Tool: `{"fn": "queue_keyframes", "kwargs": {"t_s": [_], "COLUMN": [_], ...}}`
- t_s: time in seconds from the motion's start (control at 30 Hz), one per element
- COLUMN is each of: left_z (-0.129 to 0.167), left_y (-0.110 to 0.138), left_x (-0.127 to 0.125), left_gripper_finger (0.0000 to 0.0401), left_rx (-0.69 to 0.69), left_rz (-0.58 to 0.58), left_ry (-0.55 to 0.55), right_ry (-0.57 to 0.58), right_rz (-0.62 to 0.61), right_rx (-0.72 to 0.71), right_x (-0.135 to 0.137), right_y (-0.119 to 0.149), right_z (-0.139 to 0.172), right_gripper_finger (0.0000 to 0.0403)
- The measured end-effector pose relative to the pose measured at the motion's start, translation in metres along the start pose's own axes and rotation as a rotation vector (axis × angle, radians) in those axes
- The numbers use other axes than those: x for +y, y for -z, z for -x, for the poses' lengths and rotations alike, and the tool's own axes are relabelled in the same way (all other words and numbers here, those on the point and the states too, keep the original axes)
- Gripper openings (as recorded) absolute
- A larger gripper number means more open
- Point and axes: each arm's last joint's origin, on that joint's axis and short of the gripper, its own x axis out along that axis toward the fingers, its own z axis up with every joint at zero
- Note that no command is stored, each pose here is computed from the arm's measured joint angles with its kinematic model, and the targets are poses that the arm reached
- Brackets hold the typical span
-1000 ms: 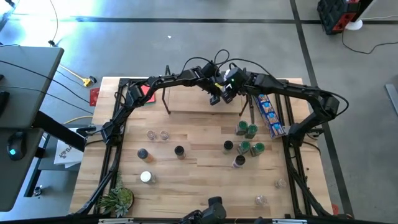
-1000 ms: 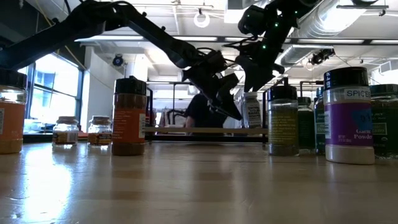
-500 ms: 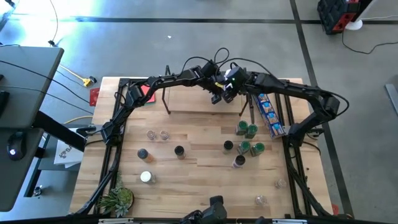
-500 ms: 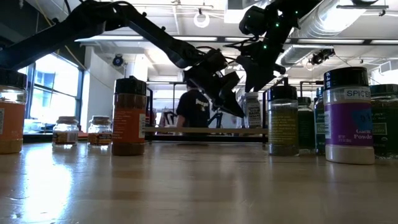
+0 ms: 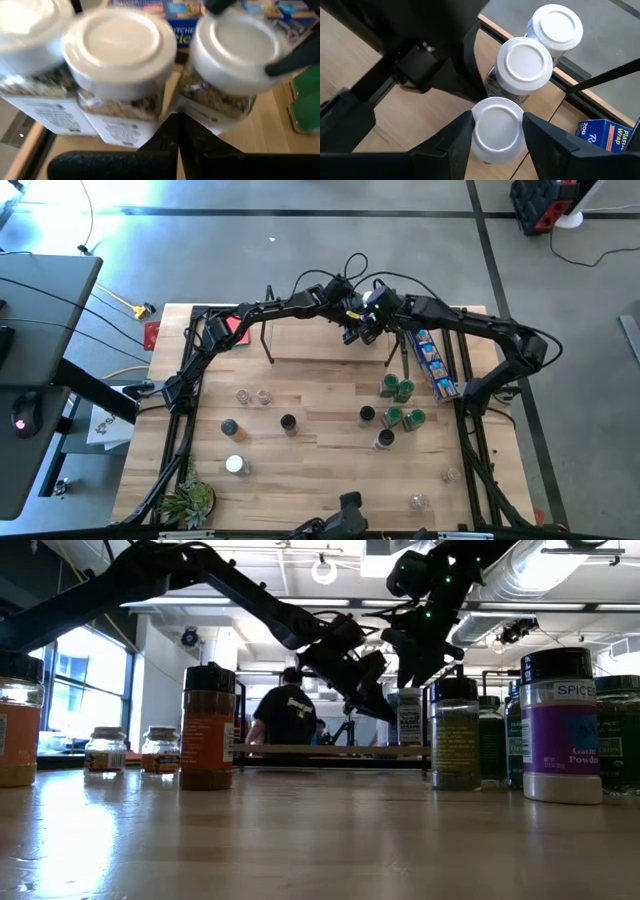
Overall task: Shelf spices
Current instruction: Adjust the white seasoning bottles, then put the white seasoning bottle on the shelf aligned with the other white seasoning bottles
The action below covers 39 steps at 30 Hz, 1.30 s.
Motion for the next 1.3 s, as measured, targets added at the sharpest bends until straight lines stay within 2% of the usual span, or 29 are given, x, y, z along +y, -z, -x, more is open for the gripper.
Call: {"fn": "queue_keyframes", "kwargs": {"t_s": [0.23, 0.63, 1.03, 1.3], "left_z": [0.003, 0.034, 0.047, 0.047], "left_y": [-0.003, -0.023, -0.024, -0.022], "left_x": [0.0, -0.007, -0.015, -0.017], "left_gripper_finger": [0.0, 0.0, 0.0, 0.0], "left_rx": [-0.008, 0.002, 0.08, 0.099], "left_rz": [-0.002, -0.05, -0.066, -0.063], "left_ry": [-0.004, -0.041, -0.033, -0.025], "right_ry": [-0.017, -0.031, -0.06, -0.03], "right_rz": [-0.002, 0.027, 0.084, 0.096], "right_rx": [0.01, -0.003, -0.044, -0.066], "right_x": [0.0, 0.001, -0.001, -0.003], "right_y": [0.001, -0.001, -0.002, -0.002], "right_z": [0.0, -0.001, 0.01, 0.018], "right_gripper_finger": [0.0172, 0.0172, 0.0172, 0.0172]}}
